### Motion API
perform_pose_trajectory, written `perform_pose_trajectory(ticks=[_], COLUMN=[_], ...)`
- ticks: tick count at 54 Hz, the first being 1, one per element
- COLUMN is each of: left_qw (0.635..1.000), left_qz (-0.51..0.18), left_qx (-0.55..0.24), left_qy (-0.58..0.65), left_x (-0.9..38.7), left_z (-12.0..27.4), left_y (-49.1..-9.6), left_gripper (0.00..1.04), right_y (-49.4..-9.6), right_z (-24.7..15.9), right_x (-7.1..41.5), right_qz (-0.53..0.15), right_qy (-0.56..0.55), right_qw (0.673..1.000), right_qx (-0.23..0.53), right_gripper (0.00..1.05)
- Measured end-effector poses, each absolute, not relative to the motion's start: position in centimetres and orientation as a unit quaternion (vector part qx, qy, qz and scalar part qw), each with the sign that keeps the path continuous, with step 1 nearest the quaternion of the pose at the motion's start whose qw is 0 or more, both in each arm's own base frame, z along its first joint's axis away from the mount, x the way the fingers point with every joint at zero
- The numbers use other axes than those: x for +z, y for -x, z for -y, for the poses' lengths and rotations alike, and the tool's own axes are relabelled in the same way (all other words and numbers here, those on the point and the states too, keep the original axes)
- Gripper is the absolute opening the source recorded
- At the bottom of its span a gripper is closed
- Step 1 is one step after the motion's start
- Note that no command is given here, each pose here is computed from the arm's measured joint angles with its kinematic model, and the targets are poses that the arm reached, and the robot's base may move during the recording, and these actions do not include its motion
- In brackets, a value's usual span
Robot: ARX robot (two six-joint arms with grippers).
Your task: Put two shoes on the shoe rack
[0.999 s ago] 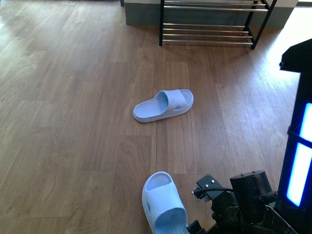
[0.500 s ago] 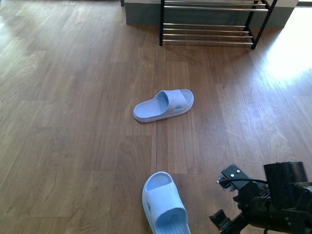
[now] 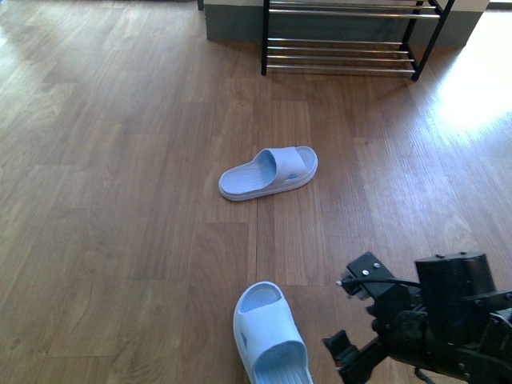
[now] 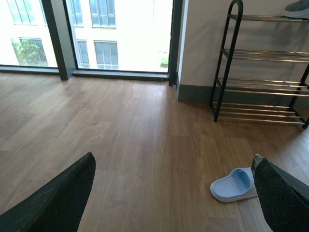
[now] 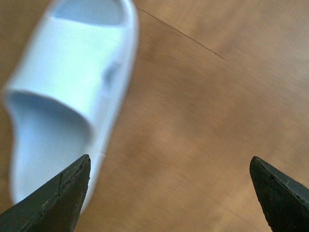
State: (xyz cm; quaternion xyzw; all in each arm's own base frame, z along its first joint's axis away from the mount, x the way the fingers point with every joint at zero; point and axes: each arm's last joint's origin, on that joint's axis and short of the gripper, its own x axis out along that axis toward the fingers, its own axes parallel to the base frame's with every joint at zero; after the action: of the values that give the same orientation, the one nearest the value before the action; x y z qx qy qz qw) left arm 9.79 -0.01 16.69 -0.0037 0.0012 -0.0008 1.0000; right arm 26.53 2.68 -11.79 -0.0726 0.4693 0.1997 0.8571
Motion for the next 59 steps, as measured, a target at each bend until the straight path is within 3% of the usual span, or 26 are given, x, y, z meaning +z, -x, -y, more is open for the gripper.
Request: perform_pose_trajectory(ticks=[13,33,59], left_qw=[1.000,1.000,1.000], left_qz=[-0.001,-0.001,-0.001], left_qx=[-0.001,-0.001,-0.001], left_qy=[0.004,0.004,0.004], left_x=[16.7,16.7,16.7], left_z=[0.0,0.0,0.0], left_y=[-9.8,-9.8,-9.8], left_gripper=[0.95,0.95,0.95], right_y=[-27.8,-27.5,-27.5], right_z=[-3.0,-2.6,-6.8], right_x=[-11.8,-11.9,-15.1], right_qz=[-0.482,-0.492,-0.536], right_qy=[0.020,0.040,0.048], right_qw=[0.861,0.860,0.822], right_qx=[0.160,0.129,0.186], right_gripper=[0.96,0.96,0.96])
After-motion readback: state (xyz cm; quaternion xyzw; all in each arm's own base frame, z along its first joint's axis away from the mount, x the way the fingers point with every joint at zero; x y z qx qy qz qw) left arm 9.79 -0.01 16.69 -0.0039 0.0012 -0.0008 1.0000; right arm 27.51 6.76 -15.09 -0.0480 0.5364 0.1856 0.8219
